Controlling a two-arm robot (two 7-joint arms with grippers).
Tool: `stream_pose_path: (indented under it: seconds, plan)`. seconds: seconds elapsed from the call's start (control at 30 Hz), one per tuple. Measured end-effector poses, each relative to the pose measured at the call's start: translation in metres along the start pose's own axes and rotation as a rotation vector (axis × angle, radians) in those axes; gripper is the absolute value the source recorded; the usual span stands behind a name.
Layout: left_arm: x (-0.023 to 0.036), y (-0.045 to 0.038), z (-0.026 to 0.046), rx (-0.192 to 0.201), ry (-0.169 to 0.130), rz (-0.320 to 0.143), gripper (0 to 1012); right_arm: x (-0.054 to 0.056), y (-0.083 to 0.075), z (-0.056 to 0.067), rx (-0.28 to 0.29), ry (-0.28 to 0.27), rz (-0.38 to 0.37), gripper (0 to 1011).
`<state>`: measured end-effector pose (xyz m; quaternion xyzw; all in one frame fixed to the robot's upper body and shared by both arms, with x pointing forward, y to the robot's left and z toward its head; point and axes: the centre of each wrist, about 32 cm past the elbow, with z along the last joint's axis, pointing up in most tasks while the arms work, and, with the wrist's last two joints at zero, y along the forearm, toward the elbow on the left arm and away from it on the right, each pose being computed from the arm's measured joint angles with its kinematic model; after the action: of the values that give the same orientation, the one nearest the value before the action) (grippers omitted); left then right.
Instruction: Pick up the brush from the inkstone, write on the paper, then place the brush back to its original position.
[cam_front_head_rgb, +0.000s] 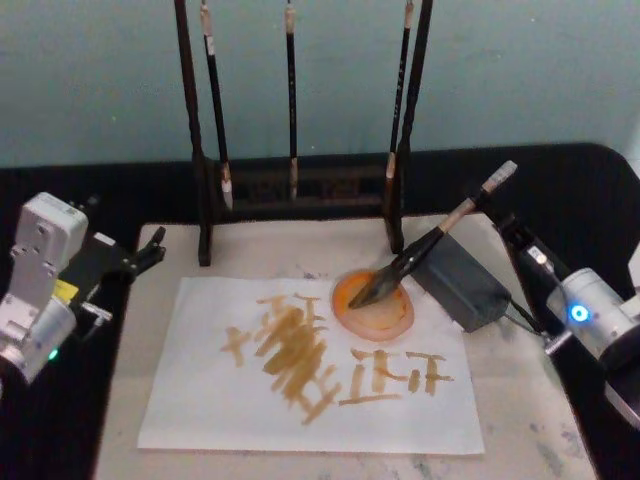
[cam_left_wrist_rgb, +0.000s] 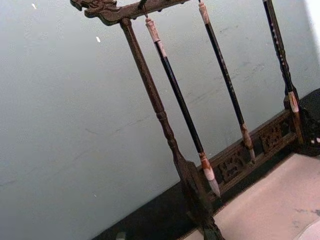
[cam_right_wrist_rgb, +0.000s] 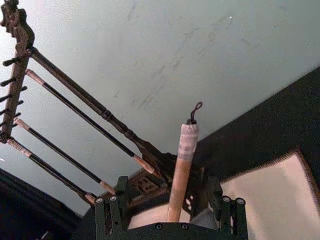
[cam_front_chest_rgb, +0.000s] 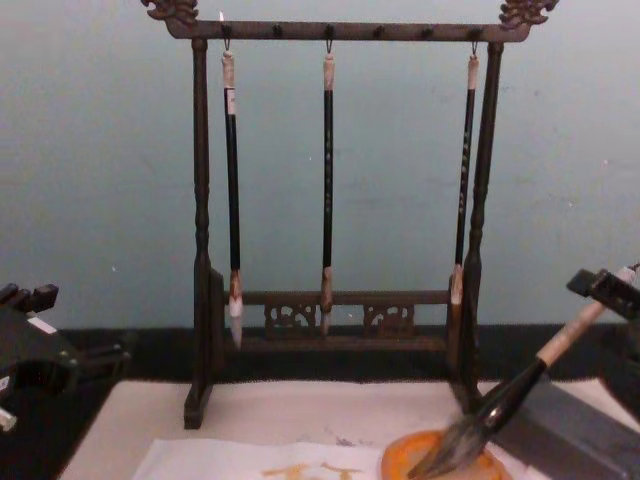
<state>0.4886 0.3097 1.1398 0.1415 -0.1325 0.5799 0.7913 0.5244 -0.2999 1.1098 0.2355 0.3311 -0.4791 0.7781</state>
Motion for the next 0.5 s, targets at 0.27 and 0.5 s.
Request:
stream_pose_path:
  seconds: [0.27, 0.5]
  plan:
    - [0.0000, 0.0000, 0.0000, 0.000, 0.000, 0.000, 1010, -0.009, -0.021, 0.002, 0.007, -0.027, -0.032, 1000]
    - [0.0000, 0.0000, 0.0000, 0.000, 0.000, 0.000, 1010, -0.029, -0.029, 0.002, 0.016, -0.164, -0.040, 1000]
